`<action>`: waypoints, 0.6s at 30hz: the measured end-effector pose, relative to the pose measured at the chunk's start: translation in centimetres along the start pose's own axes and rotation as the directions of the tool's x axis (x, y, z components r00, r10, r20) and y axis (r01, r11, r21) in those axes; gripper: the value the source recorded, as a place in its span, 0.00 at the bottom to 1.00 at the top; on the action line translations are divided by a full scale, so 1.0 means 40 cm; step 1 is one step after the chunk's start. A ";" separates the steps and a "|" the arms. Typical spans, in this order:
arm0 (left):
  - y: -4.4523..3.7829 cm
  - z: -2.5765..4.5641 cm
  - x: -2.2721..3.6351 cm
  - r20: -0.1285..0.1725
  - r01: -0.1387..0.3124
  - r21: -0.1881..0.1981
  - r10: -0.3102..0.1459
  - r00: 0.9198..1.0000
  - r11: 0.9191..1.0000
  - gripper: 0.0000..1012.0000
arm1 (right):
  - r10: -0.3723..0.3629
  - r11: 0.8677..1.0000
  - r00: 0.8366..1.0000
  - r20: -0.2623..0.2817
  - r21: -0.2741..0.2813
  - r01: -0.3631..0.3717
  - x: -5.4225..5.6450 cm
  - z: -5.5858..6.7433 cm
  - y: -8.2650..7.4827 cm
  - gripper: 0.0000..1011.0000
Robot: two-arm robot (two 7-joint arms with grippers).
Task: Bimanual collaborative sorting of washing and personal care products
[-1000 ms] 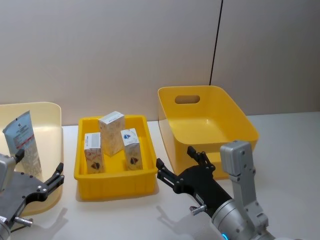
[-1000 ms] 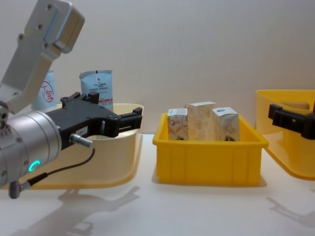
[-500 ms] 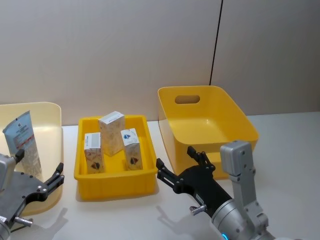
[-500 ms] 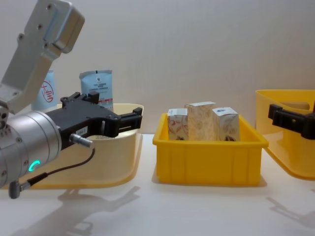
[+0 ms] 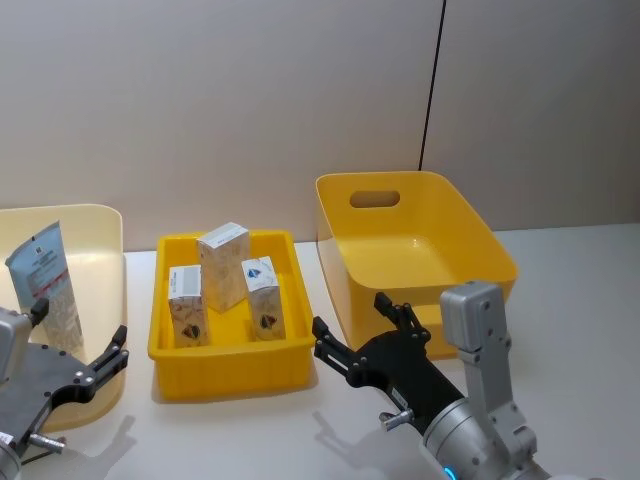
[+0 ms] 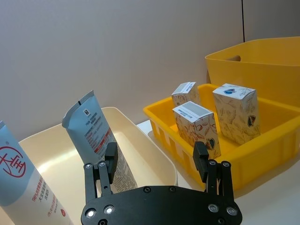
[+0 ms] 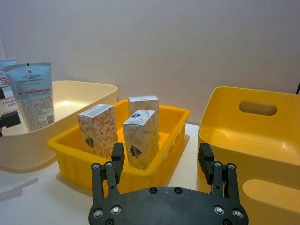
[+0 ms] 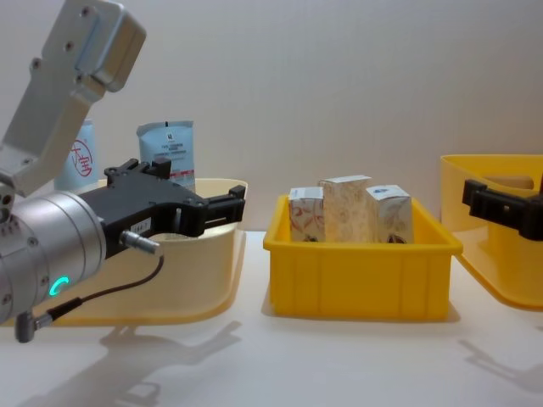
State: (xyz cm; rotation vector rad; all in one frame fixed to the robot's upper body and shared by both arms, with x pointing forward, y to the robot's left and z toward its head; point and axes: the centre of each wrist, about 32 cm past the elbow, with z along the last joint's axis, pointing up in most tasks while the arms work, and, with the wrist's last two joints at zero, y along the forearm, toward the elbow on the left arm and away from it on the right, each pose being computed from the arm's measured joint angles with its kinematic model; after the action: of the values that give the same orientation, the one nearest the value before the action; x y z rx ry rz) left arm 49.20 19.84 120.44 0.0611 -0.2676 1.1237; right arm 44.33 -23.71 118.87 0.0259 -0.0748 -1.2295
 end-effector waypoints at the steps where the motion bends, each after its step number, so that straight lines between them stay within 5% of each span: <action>1: 0.000 0.000 0.000 0.000 0.000 0.000 0.000 1.000 1.000 0.99 | 0.000 1.000 1.000 0.000 0.000 0.000 0.000 0.000 0.000 0.99; 12: 0.000 0.000 0.002 -0.002 0.000 0.000 0.000 1.000 1.000 0.99 | 0.000 1.000 1.000 0.000 0.000 0.000 0.000 0.000 0.000 0.99; 18: -0.002 -0.001 0.016 -0.020 0.002 -0.003 -0.002 1.000 1.000 0.99 | 0.000 1.000 1.000 0.000 0.000 0.000 0.000 0.000 0.000 0.99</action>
State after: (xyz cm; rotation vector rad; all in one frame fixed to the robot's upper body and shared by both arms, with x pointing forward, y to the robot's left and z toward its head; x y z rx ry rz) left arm 49.52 20.37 120.55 0.0474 -0.2512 1.1216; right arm 44.33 -23.71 118.87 0.0259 -0.0748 -1.2295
